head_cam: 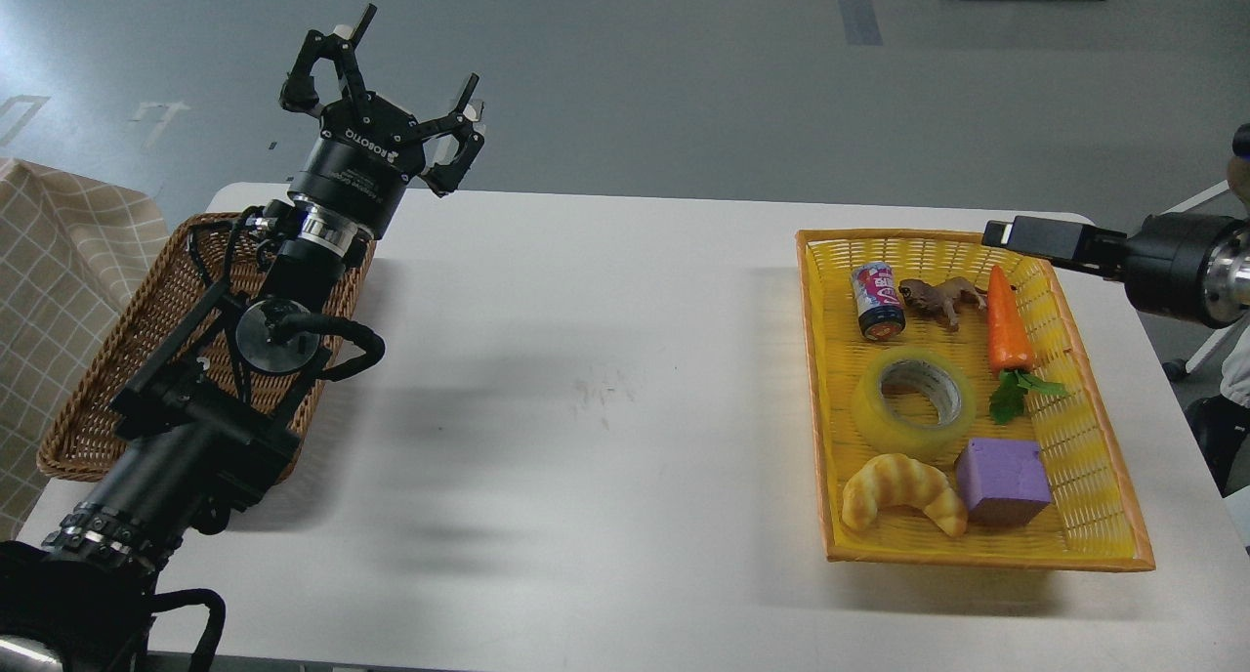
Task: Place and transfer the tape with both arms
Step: 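Reach the right gripper down into the yellow tray toward the tape roll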
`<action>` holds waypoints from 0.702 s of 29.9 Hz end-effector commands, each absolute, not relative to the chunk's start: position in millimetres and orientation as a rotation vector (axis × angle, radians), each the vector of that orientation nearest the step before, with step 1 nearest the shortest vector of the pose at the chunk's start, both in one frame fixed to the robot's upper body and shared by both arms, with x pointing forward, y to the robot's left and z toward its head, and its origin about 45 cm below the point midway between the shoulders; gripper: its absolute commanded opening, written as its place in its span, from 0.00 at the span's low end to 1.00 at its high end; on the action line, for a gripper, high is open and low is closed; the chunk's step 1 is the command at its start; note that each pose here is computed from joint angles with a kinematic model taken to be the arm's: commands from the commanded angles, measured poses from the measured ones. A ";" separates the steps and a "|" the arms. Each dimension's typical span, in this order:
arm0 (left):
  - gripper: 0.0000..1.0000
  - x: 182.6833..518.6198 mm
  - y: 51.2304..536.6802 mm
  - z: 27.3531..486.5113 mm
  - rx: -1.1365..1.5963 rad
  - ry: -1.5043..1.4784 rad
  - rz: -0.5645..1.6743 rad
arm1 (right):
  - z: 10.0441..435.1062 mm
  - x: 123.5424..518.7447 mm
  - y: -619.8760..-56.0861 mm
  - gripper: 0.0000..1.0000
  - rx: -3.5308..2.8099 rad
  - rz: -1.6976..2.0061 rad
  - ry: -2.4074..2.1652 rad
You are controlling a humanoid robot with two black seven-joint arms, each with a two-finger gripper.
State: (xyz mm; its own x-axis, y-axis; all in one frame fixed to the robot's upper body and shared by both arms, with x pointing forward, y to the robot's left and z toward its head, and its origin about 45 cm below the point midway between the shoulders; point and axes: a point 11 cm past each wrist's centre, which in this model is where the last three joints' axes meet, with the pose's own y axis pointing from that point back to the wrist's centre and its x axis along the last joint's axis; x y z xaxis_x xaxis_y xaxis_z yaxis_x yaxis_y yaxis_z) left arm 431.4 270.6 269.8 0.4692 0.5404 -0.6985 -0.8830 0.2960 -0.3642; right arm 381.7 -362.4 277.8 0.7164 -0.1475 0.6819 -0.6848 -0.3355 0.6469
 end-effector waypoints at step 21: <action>0.98 432.2 287.6 277.7 -0.803 0.462 1.022 | 192.9 358.9 -338.0 0.94 1.726 0.661 -0.378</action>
State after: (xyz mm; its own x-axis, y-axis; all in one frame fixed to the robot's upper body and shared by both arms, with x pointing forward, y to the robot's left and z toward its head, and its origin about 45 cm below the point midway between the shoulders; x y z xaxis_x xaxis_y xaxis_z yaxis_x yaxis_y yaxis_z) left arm 432.2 286.9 277.9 0.4661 0.5680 -0.6784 -0.8845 0.2820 -0.3716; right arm 358.8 -339.8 198.2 0.7848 0.0818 0.6143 -0.5776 -0.2624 0.7730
